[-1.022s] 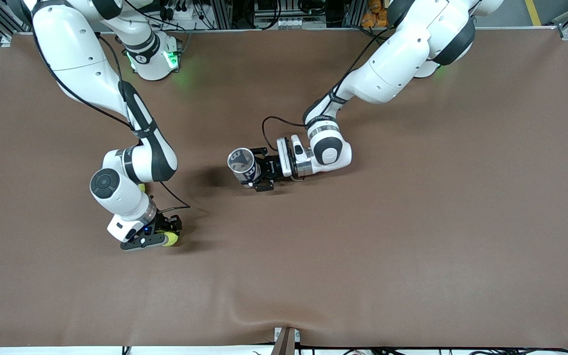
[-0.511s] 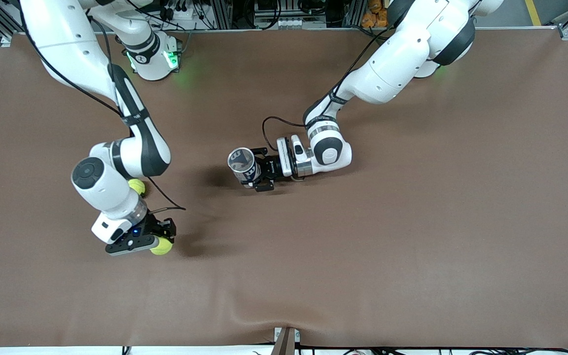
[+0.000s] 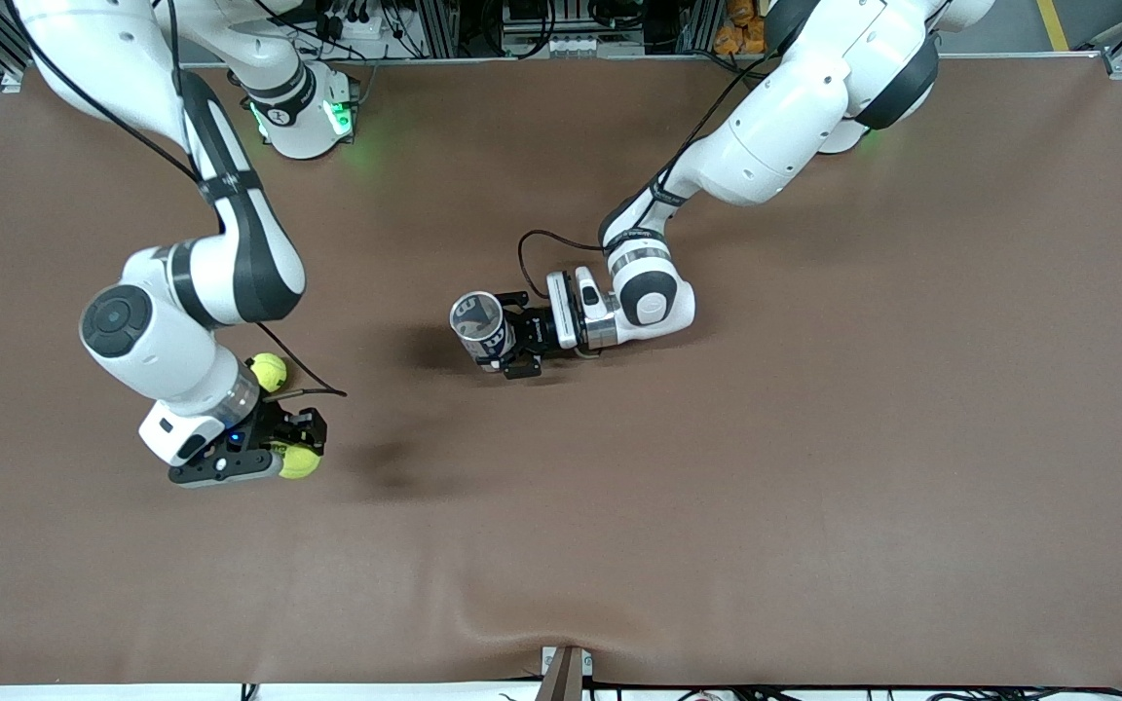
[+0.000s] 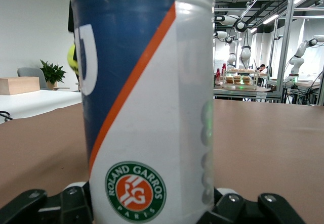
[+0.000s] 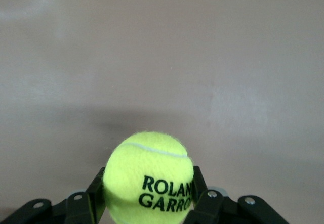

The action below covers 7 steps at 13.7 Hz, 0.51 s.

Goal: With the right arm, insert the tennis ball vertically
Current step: 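Grasp the tennis ball with the right gripper and carry it to the can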

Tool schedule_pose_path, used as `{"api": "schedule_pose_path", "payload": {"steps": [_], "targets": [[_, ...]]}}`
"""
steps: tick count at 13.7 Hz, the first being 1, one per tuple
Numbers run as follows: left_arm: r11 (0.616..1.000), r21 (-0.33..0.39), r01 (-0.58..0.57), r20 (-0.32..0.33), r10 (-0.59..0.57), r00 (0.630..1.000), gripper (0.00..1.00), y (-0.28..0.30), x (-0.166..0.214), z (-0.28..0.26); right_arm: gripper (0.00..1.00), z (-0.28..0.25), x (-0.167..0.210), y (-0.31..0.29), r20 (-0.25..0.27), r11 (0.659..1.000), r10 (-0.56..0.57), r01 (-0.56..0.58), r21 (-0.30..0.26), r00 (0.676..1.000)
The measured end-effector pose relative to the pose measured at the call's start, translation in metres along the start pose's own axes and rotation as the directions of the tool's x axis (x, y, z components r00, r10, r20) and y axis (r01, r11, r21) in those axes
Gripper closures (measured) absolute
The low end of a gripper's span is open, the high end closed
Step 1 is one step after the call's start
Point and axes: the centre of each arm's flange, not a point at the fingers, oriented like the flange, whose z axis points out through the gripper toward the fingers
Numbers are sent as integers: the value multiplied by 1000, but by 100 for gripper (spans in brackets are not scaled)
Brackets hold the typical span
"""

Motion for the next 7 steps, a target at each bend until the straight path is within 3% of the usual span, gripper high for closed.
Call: {"api": "schedule_pose_path", "payload": {"steps": [4, 7], "targets": [[1000, 0, -1, 0, 1, 1000, 34, 0, 0, 0, 33, -36, -15, -58, 57, 990, 143, -144, 9, 988], [1000, 0, -1, 0, 1, 1000, 34, 0, 0, 0, 33, -61, -36, -125, 125, 970, 241, -241, -13, 962]]}}
